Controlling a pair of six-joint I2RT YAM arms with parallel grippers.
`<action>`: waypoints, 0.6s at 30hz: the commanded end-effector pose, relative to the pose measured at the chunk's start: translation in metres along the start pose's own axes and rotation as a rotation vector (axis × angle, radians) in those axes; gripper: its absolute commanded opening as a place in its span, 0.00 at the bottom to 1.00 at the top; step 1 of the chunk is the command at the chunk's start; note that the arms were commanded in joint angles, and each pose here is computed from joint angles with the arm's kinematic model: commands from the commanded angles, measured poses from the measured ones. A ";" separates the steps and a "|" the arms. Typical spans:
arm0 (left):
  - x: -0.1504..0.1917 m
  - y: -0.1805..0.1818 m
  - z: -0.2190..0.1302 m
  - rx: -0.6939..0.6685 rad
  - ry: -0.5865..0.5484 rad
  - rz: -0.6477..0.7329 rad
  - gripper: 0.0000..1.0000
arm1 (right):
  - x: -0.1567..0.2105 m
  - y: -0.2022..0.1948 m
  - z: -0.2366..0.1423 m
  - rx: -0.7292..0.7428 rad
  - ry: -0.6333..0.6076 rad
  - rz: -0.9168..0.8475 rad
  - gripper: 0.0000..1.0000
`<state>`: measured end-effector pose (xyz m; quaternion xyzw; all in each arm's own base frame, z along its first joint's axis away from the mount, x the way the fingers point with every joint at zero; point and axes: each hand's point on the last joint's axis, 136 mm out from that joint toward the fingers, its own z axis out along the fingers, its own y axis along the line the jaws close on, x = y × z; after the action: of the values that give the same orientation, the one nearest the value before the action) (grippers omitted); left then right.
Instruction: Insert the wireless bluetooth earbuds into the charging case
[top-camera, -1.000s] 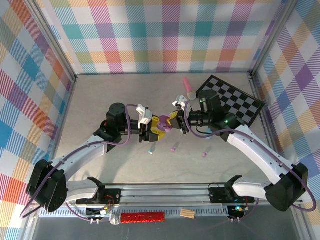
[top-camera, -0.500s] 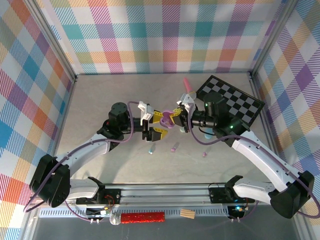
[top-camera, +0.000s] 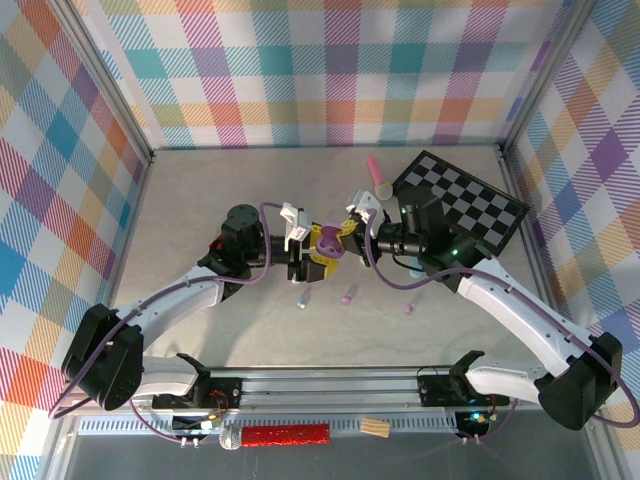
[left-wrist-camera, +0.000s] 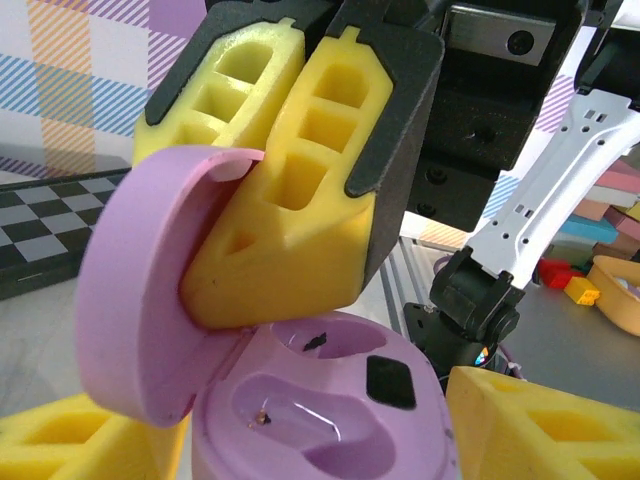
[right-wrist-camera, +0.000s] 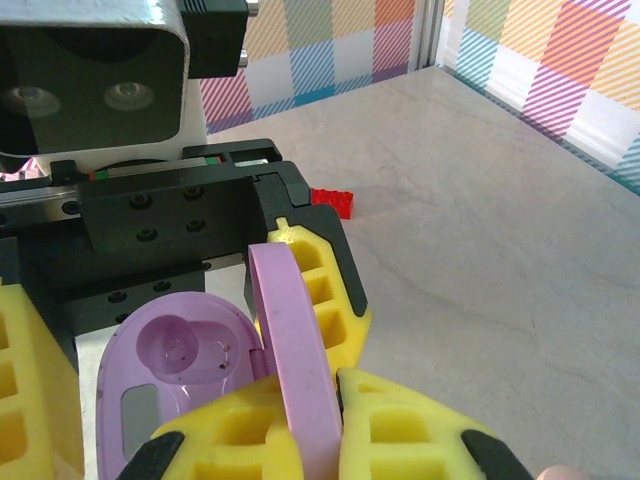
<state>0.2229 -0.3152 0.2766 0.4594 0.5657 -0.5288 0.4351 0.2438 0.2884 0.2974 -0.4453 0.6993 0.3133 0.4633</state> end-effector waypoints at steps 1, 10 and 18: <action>-0.019 -0.014 -0.001 0.047 -0.037 0.065 0.66 | -0.005 0.003 0.001 -0.012 -0.017 -0.029 0.00; -0.018 -0.015 -0.001 0.062 -0.034 0.063 0.46 | -0.003 0.004 0.001 -0.018 -0.008 -0.018 0.00; -0.017 -0.017 -0.002 0.064 -0.033 0.066 0.38 | -0.004 0.005 0.001 -0.025 -0.008 -0.004 0.00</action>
<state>0.2188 -0.3153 0.2778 0.4647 0.5592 -0.5356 0.4294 0.2431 0.2887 0.2975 -0.4461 0.6984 0.3152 0.4625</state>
